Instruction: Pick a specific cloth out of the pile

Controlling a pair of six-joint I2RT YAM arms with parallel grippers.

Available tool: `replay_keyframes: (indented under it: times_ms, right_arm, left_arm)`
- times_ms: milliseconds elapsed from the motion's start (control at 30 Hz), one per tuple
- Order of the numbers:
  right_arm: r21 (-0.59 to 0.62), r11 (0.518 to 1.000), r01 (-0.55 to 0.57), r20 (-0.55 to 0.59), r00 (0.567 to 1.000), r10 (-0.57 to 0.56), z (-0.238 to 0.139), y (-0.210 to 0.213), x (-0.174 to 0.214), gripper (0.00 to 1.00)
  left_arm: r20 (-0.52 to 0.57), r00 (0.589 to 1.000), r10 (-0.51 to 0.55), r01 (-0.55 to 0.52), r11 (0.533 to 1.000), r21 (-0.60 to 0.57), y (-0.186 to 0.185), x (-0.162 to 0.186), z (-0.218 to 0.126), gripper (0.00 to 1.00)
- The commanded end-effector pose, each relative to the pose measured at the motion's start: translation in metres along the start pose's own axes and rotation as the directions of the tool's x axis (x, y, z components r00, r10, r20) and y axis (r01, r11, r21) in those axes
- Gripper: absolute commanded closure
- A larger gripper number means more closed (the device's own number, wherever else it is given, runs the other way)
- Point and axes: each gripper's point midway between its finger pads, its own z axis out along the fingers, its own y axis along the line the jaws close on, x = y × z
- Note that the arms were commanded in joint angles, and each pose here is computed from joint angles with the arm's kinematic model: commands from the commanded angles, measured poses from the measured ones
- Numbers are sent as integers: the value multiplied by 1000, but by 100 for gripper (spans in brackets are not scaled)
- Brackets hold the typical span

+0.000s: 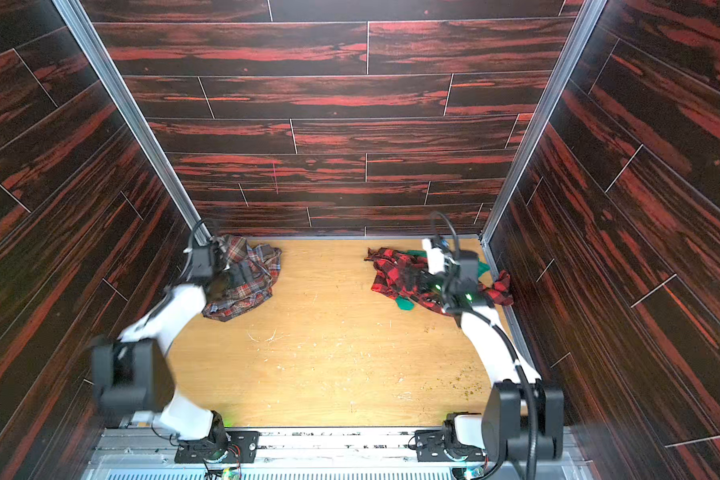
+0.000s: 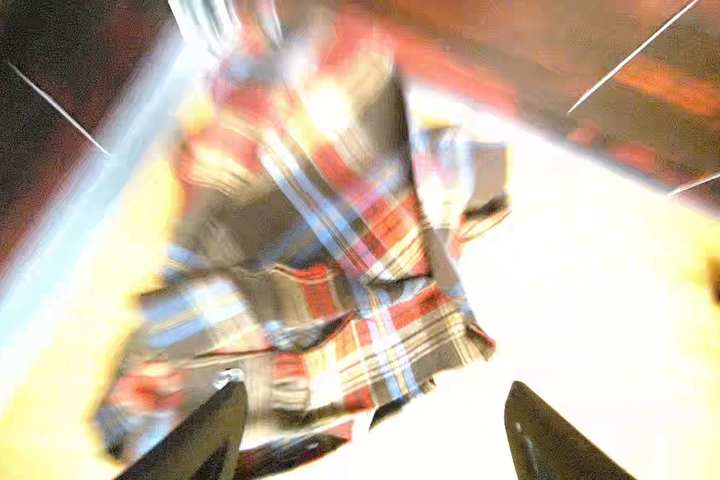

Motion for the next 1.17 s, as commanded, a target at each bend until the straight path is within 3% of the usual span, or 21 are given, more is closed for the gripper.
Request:
replay_keyframes:
  times_ms: [0, 67, 133, 167, 200, 300, 433, 533, 633, 833, 933, 1067, 1133]
  right_arm:
    - [310, 951, 22, 205, 975, -90, -29, -49, -18, 1]
    - [446, 894, 35, 205, 969, -140, -40, -75, 4, 1]
    - [507, 858, 75, 176, 966, -188, -43, -89, 33, 1]
    - [518, 851, 81, 154, 970, -186, -42, -94, 50, 1]
    - [520, 852, 62, 139, 978, -156, -40, -99, 67, 1]
    - [456, 890, 1, 177, 980, -91, -35, -95, 103, 1]
    - [443, 896, -20, 277, 954, -116, -42, -93, 91, 1]
    - [420, 907, 22, 284, 946, -154, -32, -94, 83, 1]
    - [360, 931, 57, 292, 941, -171, -15, -90, 80, 1]
    - [304, 952, 41, 267, 955, -127, 2, -99, 93, 1]
    - [295, 955, 40, 266, 956, -122, 2, -99, 93, 1]
    - [414, 909, -52, 282, 957, -73, -6, -123, 92, 1]
    - [401, 915, -34, 284, 955, -89, -5, -119, 92, 1]
  left_arm:
    - [232, 964, 129, -94, 983, -157, 34, -2, -22, 1]
    - [246, 952, 185, -131, 967, -219, 51, 24, -23, 1]
    - [273, 945, 182, -110, 959, -261, 63, 39, -19, 1]
    - [196, 965, 174, -117, 955, -272, 67, 56, -13, 1]
    - [152, 980, 129, -83, 959, -272, 69, 67, -9, 1]
    - [204, 976, 81, -41, 980, -193, 61, 78, -4, 1]
    - [295, 954, 56, 10, 976, -217, 70, 77, -2, 1]
    - [348, 933, 91, -39, 987, -154, 58, 77, 15, 1]
    - [264, 961, 86, -42, 985, -166, 60, 87, 14, 1]
    - [240, 963, 125, -92, 985, -144, 51, 87, 19, 1]
    - [218, 963, 158, -145, 986, -77, 37, 91, 22, 1]
    - [213, 964, 158, -145, 987, -76, 37, 91, 24, 1]
    - [223, 961, 162, -147, 986, -82, 37, 90, 22, 1]
